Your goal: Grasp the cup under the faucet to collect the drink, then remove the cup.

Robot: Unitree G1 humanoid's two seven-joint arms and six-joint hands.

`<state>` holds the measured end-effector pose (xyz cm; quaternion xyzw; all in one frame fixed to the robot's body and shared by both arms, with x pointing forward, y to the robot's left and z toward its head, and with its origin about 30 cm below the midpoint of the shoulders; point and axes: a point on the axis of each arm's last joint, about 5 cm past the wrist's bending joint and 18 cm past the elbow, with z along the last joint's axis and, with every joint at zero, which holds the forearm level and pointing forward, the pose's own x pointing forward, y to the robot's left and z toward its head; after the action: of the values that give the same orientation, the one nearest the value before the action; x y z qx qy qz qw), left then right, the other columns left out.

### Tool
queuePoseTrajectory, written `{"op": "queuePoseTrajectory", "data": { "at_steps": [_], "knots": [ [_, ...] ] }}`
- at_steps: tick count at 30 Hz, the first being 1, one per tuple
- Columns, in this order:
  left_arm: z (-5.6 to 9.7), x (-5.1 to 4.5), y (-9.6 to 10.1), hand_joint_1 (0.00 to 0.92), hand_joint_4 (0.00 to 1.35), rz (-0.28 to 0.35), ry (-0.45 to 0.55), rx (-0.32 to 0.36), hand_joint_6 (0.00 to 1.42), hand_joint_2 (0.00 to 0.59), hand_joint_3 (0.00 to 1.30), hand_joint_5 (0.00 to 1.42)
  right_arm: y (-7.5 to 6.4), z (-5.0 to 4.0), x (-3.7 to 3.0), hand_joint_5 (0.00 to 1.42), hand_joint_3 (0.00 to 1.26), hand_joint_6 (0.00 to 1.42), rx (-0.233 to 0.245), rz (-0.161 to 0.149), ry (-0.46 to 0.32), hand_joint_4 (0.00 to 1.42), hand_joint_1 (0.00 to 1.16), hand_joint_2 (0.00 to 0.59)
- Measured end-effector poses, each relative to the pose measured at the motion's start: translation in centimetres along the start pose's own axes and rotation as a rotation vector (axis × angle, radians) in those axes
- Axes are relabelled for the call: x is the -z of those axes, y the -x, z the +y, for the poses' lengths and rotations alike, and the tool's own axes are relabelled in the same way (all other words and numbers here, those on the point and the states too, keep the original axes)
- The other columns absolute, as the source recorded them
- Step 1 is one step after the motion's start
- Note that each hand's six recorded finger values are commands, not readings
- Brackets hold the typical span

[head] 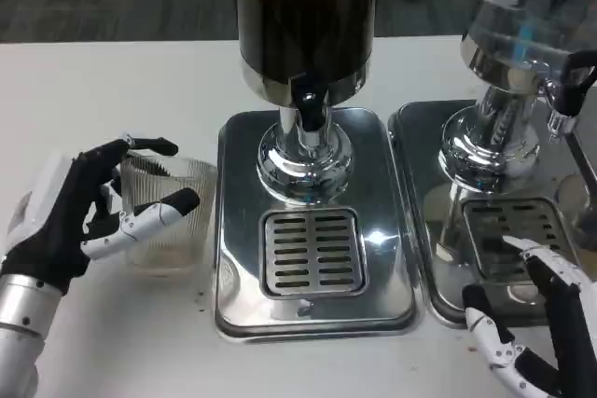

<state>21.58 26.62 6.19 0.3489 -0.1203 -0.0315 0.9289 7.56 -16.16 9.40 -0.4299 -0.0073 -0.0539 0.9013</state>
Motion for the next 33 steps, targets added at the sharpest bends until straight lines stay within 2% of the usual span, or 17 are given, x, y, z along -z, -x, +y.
{"op": "queuePoseTrajectory", "data": {
  "at_steps": [11, 23, 33],
  "knots": [
    [0.3, -0.38, -0.29, 0.451, 0.74, -0.053, 0.009, -0.022, 1.39, 0.073, 0.59, 0.98, 0.05, 0.32, -0.33, 0.22, 0.33, 0.36, -0.004, -0.005, -0.007, 0.23, 0.39, 0.399],
    [0.42, -0.52, -0.4, 0.451, 0.75, -0.077, 0.014, -0.017, 1.39, 0.068, 0.6, 0.98, 0.07, 0.57, -0.59, 0.22, 0.33, 0.36, 0.011, 0.001, -0.02, 0.23, 0.39, 0.405],
    [0.39, -0.94, -0.72, 0.451, 0.75, -0.124, 0.021, -0.013, 1.39, 0.067, 0.6, 0.98, 0.09, 0.69, -0.69, 0.22, 0.33, 0.37, 0.018, -0.003, -0.014, 0.23, 0.4, 0.413]
  ]
}}
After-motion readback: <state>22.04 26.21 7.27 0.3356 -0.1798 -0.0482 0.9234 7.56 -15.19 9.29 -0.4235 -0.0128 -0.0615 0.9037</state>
